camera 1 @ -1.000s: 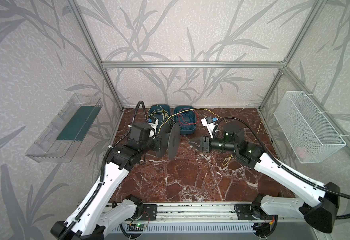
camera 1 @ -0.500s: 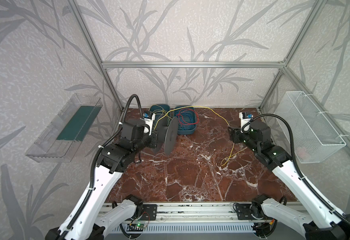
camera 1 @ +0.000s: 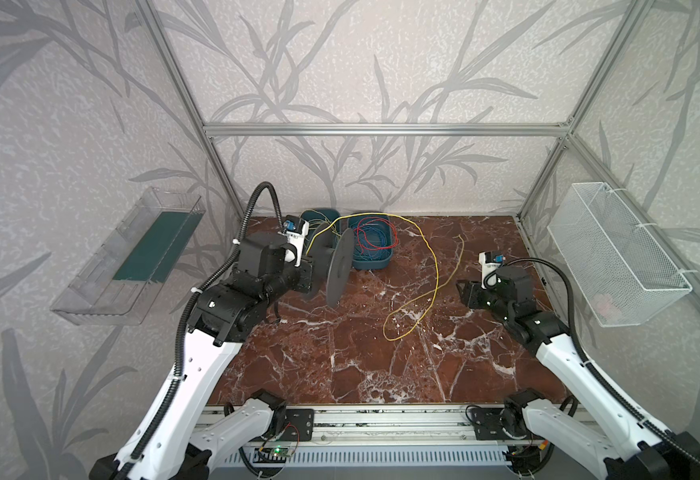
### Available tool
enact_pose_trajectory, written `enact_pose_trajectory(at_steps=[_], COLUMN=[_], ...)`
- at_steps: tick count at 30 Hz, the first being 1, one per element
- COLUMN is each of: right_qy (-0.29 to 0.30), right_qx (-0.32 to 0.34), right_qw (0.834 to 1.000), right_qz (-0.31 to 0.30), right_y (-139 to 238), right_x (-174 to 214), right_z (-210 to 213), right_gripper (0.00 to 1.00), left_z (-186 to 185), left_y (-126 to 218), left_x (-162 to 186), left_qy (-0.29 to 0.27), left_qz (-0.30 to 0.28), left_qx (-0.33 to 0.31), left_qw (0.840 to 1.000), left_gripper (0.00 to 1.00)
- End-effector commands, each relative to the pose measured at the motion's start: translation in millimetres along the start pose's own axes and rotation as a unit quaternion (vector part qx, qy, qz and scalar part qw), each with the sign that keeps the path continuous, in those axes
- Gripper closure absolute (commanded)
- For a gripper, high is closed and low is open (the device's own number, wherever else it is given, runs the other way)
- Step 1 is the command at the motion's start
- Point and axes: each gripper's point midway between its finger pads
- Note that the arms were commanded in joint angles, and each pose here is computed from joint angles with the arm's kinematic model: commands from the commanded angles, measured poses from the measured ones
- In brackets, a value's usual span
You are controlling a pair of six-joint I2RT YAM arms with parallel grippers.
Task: Wrap the cables
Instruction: 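Lower the right gripper and grasp the yellow cable lying on the table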
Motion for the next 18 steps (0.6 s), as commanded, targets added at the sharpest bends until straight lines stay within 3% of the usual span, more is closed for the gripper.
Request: enact_pose_trajectory(at_steps=[1, 5, 8, 18], right_qy=[-0.010, -0.019, -0.032, -0.101], right_qx=[-0.067, -0.119, -0.211, -0.273], right_qw=[0.997, 0.992, 0.977, 0.957], right_qz=[-0.030, -0.038, -0.022, 0.012], right_y=[4.5, 15.8, 19.0, -2.0], right_x=[-9.9, 3.1, 24.1, 62.7], right_z=[22.4, 36.2, 62.4, 78.0], right_gripper=[0.53, 0.52, 0.42, 0.36], left_z=[-0.6, -0.6, -1.4, -4.4], left_y=[12.8, 9.1, 7.8, 8.3], left_x=[-26.3, -27.9, -29.4, -34.3], left_qy=[-0.001, 0.003, 0.005, 0.015], left_qz=[-0.045, -0.045, -0.047, -0.055], left_qx=[0.002, 0.002, 0.004, 0.012], left_qw=[0.999, 0.999, 0.999, 0.998], left_gripper=[1.00, 1.00, 1.00, 1.00])
Point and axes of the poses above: each gripper's point midway between its finger pads, its own y axis back along the fingers, its own z axis along the line the jaws close on, x = y × z, and after that the axes turned 5 degrees about y, right-handed
